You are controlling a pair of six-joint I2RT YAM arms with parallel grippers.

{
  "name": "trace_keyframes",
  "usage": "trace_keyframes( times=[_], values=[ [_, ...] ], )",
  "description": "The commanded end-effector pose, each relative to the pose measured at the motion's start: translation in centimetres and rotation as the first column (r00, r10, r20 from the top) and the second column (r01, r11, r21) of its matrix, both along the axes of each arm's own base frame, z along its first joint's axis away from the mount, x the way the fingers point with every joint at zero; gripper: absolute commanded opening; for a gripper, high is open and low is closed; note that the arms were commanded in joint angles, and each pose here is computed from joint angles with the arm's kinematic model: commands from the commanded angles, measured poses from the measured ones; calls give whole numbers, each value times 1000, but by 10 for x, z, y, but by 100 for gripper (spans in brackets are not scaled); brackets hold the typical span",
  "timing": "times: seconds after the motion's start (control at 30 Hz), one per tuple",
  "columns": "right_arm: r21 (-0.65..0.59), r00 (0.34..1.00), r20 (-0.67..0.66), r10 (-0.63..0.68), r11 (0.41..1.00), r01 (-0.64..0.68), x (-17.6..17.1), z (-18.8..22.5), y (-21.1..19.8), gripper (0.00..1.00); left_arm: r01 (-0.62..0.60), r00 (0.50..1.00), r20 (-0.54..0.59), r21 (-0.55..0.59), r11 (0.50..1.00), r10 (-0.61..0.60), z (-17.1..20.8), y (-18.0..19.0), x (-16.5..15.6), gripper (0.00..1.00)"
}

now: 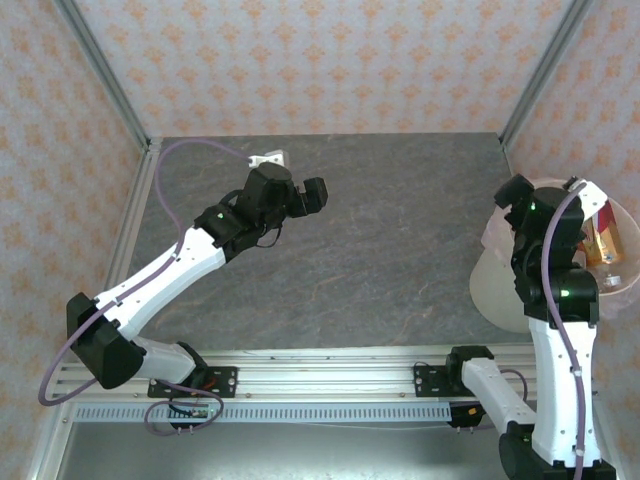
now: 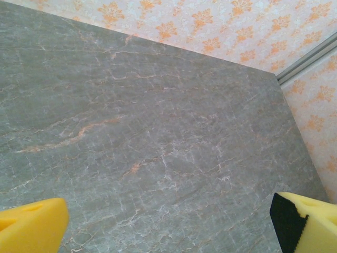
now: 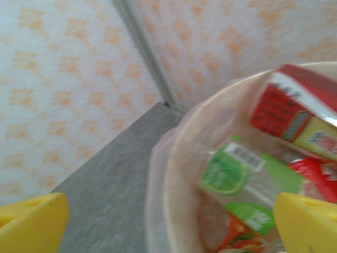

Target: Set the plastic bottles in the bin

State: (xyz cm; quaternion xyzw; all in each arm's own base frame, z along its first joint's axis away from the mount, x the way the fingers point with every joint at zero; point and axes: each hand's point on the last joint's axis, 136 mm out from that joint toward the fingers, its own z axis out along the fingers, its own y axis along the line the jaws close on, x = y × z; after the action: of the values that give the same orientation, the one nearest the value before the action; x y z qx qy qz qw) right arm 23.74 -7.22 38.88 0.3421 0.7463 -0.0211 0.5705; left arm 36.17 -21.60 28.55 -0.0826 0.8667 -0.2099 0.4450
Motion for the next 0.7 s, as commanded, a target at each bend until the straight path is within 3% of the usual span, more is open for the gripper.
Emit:
trace_keyframes(
  times=[0.0,0.07,0.17,0.3,0.4,0.47,0.53,0.67],
  values=[
    [40,969,91,228,972,-232,22,18,38,99,-44,999,22,35,998,44,3,12,-1,100],
    [45,908,98,407,910,-412,36,15,69,99,-77,997,25,43,996,76,4,19,-1,100],
    [77,752,148,643,750,-656,49,11,120,99,-139,990,34,52,989,137,5,31,0,100],
    [13,620,160,768,627,-779,57,0,157,99,-222,974,59,71,973,218,10,54,-1,100],
    [-7,567,86,819,570,-822,69,-30,174,99,-309,951,80,129,942,300,8,83,-5,100],
    [8,549,22,836,549,-836,79,-56,182,99,-389,921,102,199,899,376,2,109,-9,100],
    [17,564,-42,825,565,-825,94,-86,182,99,-460,888,125,259,849,443,-6,137,-13,100],
    [-6,655,-188,732,666,-746,124,-144,159,99,-579,813,186,352,735,551,-17,194,-25,100]
  ],
)
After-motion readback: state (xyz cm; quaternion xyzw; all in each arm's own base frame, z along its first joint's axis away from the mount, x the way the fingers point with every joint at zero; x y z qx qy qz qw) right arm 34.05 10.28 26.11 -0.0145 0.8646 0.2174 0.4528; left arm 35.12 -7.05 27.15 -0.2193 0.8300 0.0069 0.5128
